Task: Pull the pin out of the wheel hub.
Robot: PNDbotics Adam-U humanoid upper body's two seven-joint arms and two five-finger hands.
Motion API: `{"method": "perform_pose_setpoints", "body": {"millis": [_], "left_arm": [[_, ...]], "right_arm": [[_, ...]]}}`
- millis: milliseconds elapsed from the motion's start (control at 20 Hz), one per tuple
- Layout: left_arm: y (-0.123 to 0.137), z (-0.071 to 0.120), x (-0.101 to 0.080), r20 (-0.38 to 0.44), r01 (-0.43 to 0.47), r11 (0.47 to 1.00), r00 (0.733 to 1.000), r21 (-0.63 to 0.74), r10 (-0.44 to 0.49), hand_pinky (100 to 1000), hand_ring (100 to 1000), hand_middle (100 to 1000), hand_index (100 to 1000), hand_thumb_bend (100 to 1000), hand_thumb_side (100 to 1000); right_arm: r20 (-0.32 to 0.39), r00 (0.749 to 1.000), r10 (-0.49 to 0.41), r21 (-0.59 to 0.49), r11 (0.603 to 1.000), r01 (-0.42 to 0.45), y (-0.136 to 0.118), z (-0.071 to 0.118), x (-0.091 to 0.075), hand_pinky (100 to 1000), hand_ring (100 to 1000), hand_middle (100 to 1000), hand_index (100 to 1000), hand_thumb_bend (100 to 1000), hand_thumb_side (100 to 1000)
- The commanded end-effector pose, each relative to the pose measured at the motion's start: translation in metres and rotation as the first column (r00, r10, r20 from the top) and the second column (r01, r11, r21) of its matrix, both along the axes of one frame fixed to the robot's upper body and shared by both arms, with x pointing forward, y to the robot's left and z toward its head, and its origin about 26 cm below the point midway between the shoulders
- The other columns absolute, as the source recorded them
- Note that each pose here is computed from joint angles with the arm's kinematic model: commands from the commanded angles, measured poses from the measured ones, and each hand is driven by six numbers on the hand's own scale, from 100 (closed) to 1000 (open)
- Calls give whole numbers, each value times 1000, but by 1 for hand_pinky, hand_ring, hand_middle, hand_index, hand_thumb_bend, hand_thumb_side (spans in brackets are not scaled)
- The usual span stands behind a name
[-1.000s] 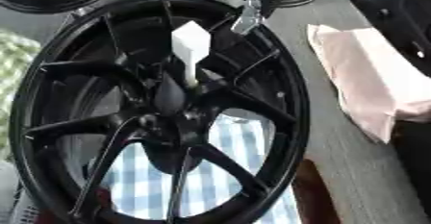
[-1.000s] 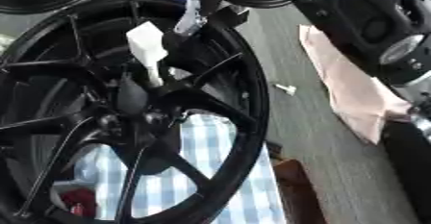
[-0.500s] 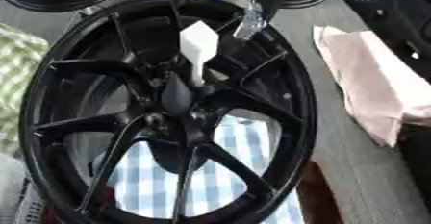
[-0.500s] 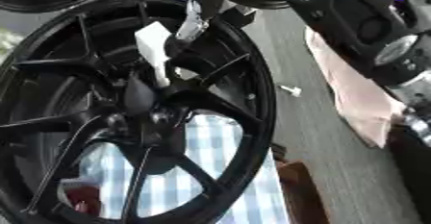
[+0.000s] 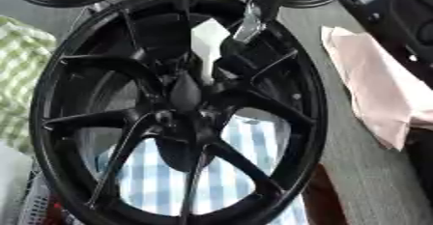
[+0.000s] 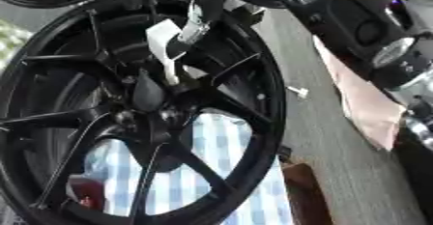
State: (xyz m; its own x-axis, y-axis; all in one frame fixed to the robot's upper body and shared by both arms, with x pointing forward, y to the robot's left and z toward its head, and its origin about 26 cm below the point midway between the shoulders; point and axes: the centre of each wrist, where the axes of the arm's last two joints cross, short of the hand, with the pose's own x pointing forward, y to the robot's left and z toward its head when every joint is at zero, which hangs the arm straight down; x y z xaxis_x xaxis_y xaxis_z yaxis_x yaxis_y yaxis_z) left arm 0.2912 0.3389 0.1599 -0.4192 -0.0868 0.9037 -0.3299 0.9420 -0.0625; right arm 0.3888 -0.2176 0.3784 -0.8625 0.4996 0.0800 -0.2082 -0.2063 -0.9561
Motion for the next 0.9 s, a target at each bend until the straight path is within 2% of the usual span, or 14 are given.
{"method": "perform_pose_setpoints", "body": {"millis": [50,450,900], "left_arm": [[3,11,-1,28,-3,1000,1000,20,2,673,624,643,708,547,646],[3,11,0,33,-2,1000,999,13,2,673,624,642,708,548,646],[1,12,1,36,4,1000,999,7,-4,673,623,636,707,547,647]], "right_arm": [[23,999,-23,-5,1000,23,-7,6,0,879,767,719,784,601,365],[-5,997,-73,-28,997,73,-21,-9,11,877,766,717,783,599,353],[-9,994,-109,0,994,109,-29,-20,19,875,758,707,777,595,356]]}}
